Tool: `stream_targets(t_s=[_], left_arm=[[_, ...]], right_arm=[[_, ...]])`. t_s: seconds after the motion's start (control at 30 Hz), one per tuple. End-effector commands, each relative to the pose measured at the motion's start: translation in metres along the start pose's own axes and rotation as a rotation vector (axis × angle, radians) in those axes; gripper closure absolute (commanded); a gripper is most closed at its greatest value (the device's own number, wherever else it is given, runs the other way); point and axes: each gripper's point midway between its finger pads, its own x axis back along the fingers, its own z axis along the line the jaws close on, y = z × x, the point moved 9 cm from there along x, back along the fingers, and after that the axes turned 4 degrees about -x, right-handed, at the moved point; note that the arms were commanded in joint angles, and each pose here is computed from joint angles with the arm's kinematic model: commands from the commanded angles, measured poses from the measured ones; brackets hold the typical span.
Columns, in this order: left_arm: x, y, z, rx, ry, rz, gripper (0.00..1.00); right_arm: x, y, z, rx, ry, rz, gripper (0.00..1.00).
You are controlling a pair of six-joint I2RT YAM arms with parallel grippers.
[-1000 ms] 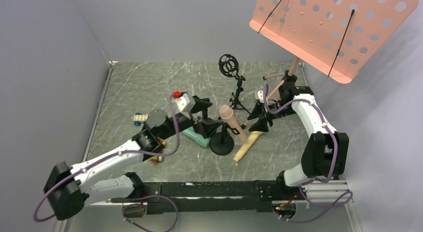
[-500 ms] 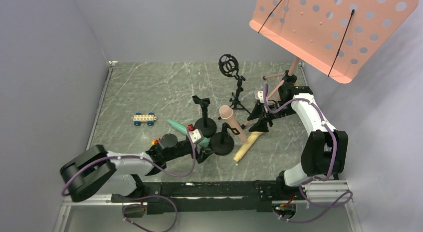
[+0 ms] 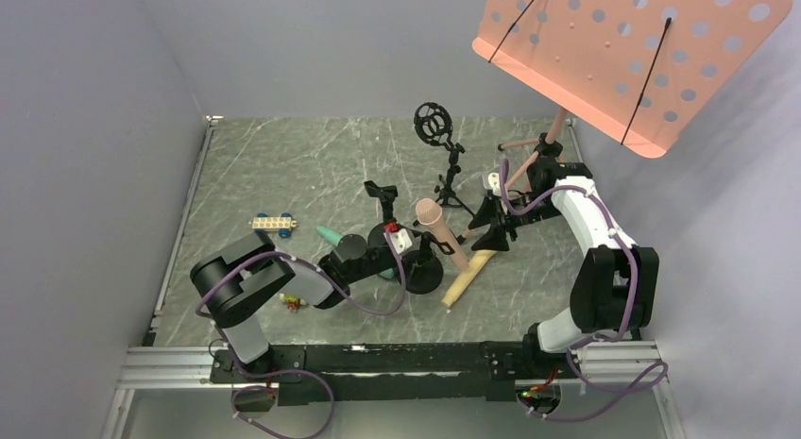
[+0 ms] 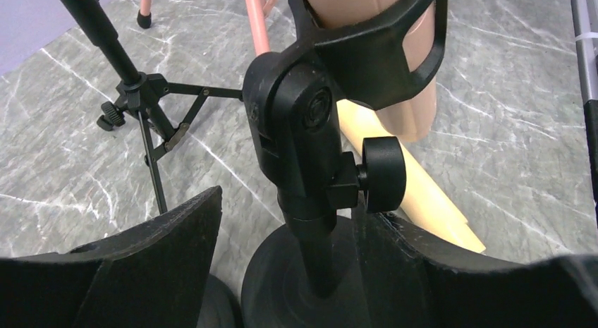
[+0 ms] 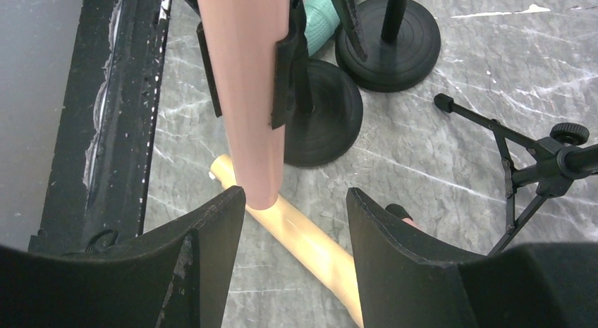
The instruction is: Attach the microphones to the stand
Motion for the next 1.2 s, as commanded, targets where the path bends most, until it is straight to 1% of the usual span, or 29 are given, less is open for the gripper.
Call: stream_targets(t_s=[0.0,0.23,0.33,0.43,0.5,0.53,0.63,0.67,0.97,1.1,1.17], left_arm=[[-0.013,0.016,-0.001,-0.007,-0.040,-0.089,0.30],[-0.013,0.004,-0.008,0.042,-0.086,-0.039,0.47],[-0.013,0.002,-0.009,0.055,-0.089,-0.035,0.53],[-0.012,0.000,-0.010,0.059,-0.094,-0.023,0.56],[-0.011,-0.001,-0.010,0.060,-0.094,-0.020,0.61],[-0.011,0.000,-0.011,0.059,-0.097,-0.021,0.67],[-0.012,0.003,-0.010,0.067,-0.102,-0.021,0.93],[-0.012,0.006,-0.010,0.070,-0.106,-0.029,1.00],[-0.006,0.076,-0.009,0.111,-0.165,-0.198,1.00],[0.006,0.101,-0.011,0.125,-0.186,-0.258,1.00],[0.014,0.109,-0.012,0.131,-0.185,-0.276,1.00]], right_arm=[[0.002,0.010,-0.002,0.050,0.003,-0.049,0.39],[0.002,0.009,-0.002,0.047,0.014,-0.052,0.39],[0.002,0.010,-0.002,0.048,0.013,-0.052,0.39],[0.002,0.010,-0.001,0.050,0.012,-0.053,0.39],[0.002,0.010,-0.001,0.047,0.014,-0.053,0.39],[0.002,0.010,-0.001,0.048,0.015,-0.055,0.39],[0.002,0.010,-0.001,0.047,0.017,-0.055,0.39],[0.002,0.010,-0.001,0.046,0.018,-0.055,0.39],[0.002,0.011,-0.001,0.045,0.020,-0.054,0.39],[0.003,0.011,0.000,0.047,0.018,-0.053,0.39],[0.009,0.009,-0.002,0.039,-0.010,-0.056,0.39]])
